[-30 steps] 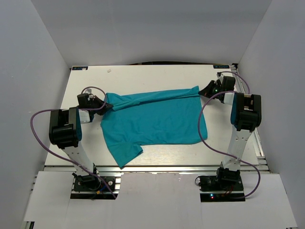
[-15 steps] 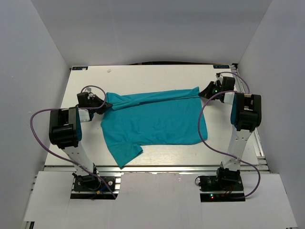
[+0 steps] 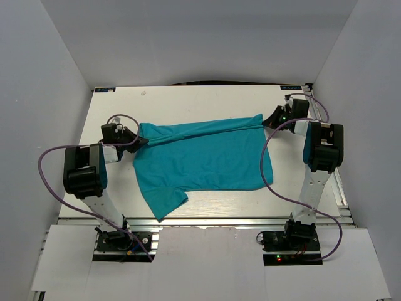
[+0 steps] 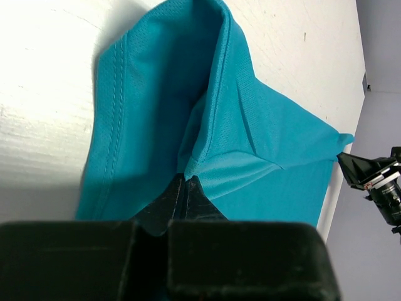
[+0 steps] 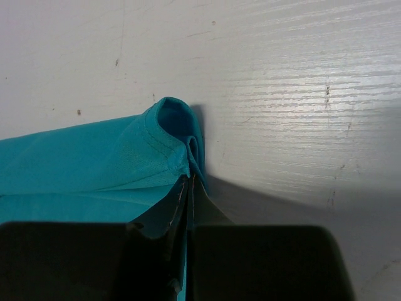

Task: Fold and stack the t-shirts
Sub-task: Fold the flattened tshirt in 1/3 of the way

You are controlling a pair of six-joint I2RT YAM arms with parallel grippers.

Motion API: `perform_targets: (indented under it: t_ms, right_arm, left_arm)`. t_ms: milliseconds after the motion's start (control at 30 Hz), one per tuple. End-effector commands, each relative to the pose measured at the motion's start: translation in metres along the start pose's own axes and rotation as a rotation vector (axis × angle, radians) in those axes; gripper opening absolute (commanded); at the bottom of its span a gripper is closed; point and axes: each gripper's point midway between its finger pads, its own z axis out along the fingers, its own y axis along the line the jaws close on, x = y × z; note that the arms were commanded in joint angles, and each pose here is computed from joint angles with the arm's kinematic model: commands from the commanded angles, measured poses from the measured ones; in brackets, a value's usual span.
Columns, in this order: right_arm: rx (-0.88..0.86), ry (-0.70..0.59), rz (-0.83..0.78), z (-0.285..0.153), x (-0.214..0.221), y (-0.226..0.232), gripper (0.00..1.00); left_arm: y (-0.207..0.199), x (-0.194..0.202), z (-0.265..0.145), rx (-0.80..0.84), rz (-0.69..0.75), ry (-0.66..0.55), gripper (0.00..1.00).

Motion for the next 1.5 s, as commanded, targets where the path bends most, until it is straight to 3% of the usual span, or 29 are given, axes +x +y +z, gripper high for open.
perform_targets:
  t_ms: [0, 533, 833, 1467]
  right_arm:
    - [0.070, -0.046, -0.030, 0.000, -0.020, -0.013, 0.00]
    - [0.090, 0.011, -0.064, -0.002, -0.010, -0.015, 0.00]
    - [0.047, 0.017, -0.064, -0.004, -0.010, -0.006, 0.00]
    - [-0.177, -0.122, -0.042, -0.036, -0.041, 0.045, 0.00]
  left_arm:
    - [-0.004, -0.010, -0.012, -0.008, 0.041, -0.050, 0.00]
    - [0.028, -0.005, 0.004, -0.156, -0.004, 0.013, 0.00]
    - [0.024, -0.025, 0.006, -0.185, -0.009, -0.044, 0.00]
    - [0.024, -0.027, 0.007, -0.187, -0.010, -0.051, 0.00]
